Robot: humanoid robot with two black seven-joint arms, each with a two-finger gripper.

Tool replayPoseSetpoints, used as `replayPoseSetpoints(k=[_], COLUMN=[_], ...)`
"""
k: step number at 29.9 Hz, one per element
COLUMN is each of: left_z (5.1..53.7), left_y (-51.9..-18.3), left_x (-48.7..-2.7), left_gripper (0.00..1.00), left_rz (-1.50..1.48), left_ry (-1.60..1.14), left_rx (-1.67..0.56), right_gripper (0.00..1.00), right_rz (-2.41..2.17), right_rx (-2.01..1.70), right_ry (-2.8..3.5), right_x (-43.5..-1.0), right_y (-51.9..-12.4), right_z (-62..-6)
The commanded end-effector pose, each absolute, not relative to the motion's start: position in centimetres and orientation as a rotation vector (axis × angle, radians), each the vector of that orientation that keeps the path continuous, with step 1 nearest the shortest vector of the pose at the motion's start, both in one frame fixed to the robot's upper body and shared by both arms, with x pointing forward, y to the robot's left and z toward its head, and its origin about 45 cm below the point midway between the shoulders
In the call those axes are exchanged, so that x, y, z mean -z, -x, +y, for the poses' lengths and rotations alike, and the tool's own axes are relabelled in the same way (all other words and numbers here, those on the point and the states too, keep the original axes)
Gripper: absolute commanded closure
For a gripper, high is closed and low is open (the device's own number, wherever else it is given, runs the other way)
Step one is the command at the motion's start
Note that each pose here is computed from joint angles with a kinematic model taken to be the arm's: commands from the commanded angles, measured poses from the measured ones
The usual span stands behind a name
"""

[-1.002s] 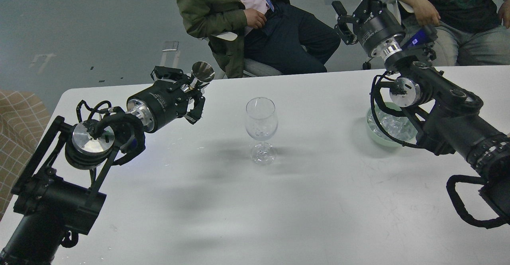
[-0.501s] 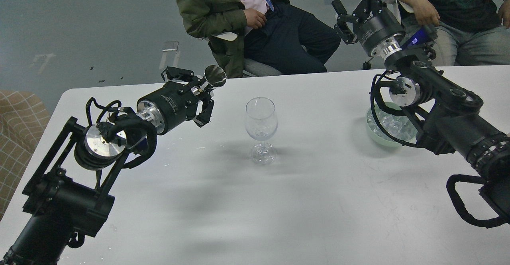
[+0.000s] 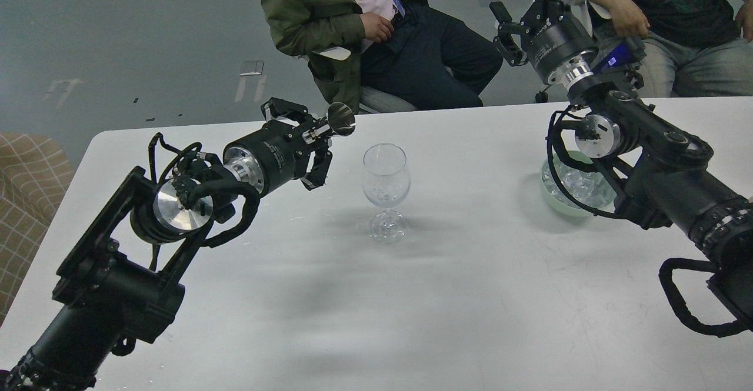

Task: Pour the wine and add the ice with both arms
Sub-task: 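Carry the jigger with the left gripper over the wine glass, then tilt the jigger with the left gripper to pour into the glass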

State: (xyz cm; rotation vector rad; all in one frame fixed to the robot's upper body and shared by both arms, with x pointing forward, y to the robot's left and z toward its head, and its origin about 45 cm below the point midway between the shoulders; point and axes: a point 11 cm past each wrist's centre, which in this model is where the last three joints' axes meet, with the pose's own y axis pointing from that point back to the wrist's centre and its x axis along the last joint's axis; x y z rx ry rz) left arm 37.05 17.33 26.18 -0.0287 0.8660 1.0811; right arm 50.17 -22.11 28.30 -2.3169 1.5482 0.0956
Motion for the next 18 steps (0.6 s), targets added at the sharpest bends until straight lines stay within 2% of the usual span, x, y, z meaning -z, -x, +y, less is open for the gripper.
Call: replayPoseSetpoints(k=[1, 18], left_z=[16.5, 15.1], left_y=[-36.9, -36.9], left_x=[-25.9, -25.5], left_gripper=[1.0, 1.0], left_rz=[0.855, 0.737], left_ry=[-0.008, -0.084], left_rx=[-1.074, -1.102], right_gripper=[0.0, 0.0], right_rz=[1.548, 1.547], right_rx=[-0.095, -0.098], right_ry=[2.317, 2.317], right_x=[-28.3, -28.2], right_y=[-50.2, -50.1], right_z=[-22.1, -22.1])
